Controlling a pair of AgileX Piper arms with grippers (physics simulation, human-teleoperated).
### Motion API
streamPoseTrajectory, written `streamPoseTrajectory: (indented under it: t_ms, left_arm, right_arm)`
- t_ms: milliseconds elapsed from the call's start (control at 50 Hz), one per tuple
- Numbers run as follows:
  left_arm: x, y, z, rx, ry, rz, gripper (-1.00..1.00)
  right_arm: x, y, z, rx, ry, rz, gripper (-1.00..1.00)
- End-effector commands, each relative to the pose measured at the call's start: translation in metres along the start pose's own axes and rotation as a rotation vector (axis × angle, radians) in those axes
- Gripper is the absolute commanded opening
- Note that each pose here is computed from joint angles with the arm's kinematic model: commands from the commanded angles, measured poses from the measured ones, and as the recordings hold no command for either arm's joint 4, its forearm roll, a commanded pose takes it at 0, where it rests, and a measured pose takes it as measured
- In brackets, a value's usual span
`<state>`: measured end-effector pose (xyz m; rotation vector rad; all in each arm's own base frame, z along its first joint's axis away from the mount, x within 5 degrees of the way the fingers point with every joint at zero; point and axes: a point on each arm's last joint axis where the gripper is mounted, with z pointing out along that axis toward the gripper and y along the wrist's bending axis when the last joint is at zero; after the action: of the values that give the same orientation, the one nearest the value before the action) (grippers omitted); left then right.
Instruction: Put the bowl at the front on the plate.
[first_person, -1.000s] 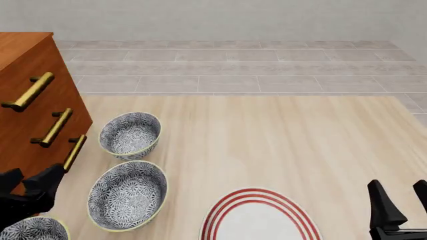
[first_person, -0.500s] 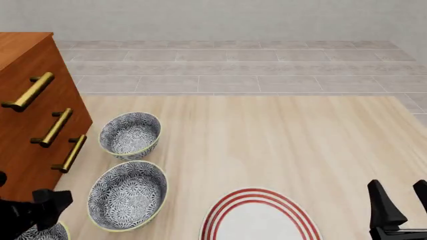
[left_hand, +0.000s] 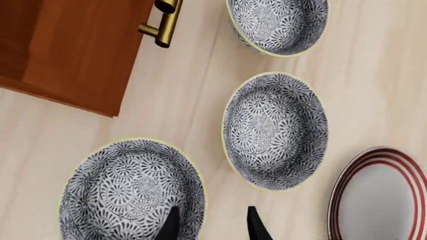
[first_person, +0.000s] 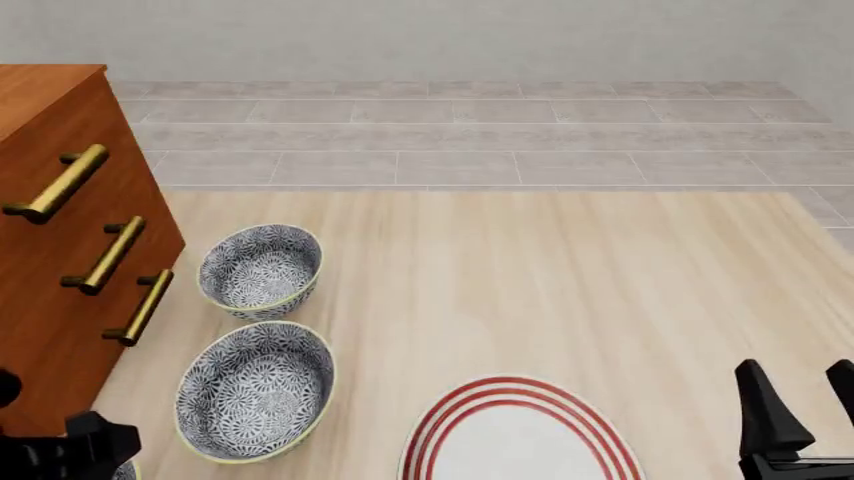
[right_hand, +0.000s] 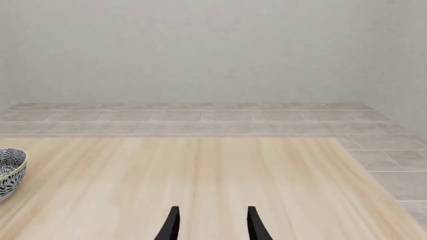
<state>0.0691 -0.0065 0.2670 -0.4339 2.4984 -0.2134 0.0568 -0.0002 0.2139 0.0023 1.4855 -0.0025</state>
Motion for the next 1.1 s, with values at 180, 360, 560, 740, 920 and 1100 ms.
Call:
streamPoseTrajectory:
  t_ms: [180,360,560,740,920,1100]
  left_arm:
    - [0.018,0.008,0.017,-0.028,0.055,-0.064,1.00]
    - [0.024,0.011,0.026,-0.032,0.070,-0.083,1.00]
    - [0.024,0.012,0.037,-0.038,0.067,-0.105,1.00]
    - [0.029,0.012,0.052,-0.041,0.093,-0.108,1.00]
    - [0.033,0.012,0.064,-0.040,0.113,-0.112,1.00]
    - [0.037,0.013,0.075,-0.045,0.130,-0.119,1.00]
  right_arm:
    - [0.000,0.000,0.000,-0.001,0.000,0.000,1.00]
    - [0.000,0.000,0.000,-0.001,-0.001,0.000,1.00]
    - [0.000,0.000,0.000,-0.001,-0.001,0.000,1.00]
    - [0.000,0.000,0.000,-0.001,0.000,0.000,1.00]
    - [0.000,0.000,0.000,-0.001,-0.001,0.000,1.00]
    - [0.000,0.000,0.000,-0.001,-0.001,0.000,1.00]
